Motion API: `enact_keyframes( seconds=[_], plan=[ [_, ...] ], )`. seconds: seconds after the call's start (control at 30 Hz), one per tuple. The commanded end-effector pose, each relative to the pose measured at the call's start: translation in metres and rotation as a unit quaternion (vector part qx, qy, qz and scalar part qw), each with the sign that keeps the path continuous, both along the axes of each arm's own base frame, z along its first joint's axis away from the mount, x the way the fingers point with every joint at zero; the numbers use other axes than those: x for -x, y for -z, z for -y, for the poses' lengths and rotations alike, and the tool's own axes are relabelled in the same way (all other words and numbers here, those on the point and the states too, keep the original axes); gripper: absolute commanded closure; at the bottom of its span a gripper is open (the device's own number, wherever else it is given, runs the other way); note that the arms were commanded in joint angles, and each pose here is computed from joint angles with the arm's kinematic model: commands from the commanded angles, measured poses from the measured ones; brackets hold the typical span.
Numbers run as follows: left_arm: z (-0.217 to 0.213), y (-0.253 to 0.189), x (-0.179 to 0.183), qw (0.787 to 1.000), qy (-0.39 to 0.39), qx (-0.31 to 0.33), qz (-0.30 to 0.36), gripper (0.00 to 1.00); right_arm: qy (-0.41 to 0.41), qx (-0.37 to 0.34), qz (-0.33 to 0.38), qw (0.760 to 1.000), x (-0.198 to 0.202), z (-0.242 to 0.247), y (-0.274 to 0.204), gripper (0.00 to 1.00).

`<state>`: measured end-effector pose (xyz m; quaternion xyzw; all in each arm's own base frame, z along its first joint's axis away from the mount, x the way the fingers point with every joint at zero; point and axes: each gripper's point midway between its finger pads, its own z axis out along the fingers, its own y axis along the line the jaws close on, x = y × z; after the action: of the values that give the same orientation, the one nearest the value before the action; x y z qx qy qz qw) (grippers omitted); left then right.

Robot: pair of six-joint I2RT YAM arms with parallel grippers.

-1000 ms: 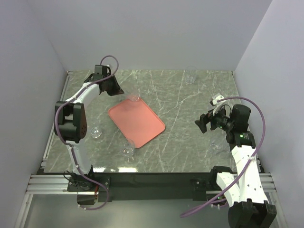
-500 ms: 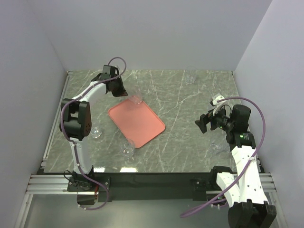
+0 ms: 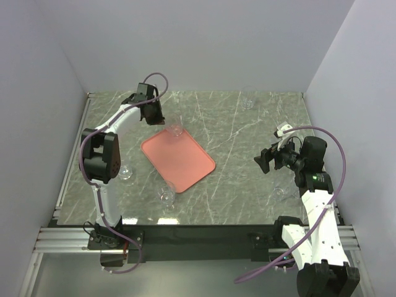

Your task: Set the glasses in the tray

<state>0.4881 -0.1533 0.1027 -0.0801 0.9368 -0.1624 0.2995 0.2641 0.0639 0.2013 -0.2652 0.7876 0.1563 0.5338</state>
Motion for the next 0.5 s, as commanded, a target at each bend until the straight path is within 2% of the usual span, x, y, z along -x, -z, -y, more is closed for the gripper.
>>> enact_keyframes(
  seconds=[0.0,0.33,0.43,0.47],
  plan=[
    [0.0028,-0.0187,-0.0120,0.999,0.008,-0.011,0.031,0.98,-0.001,0.002,0.012,1.000,0.0001,0.0009,-0.0043,0.02],
    [0.0040,-0.0205,-0.0095,0.999,0.019,-0.030,0.032,0.91,-0.001,0.004,0.013,1.000,0.0000,0.0013,-0.0042,0.02],
    [0.0052,-0.0217,-0.0091,0.999,0.021,-0.030,0.032,0.85,-0.002,0.003,0.013,1.000,0.0001,0.0010,-0.0043,0.02],
    [0.0050,-0.0210,-0.0092,0.999,0.021,-0.028,0.031,0.80,0.001,0.004,0.012,1.000,-0.0003,0.0021,-0.0039,0.02]
  ],
)
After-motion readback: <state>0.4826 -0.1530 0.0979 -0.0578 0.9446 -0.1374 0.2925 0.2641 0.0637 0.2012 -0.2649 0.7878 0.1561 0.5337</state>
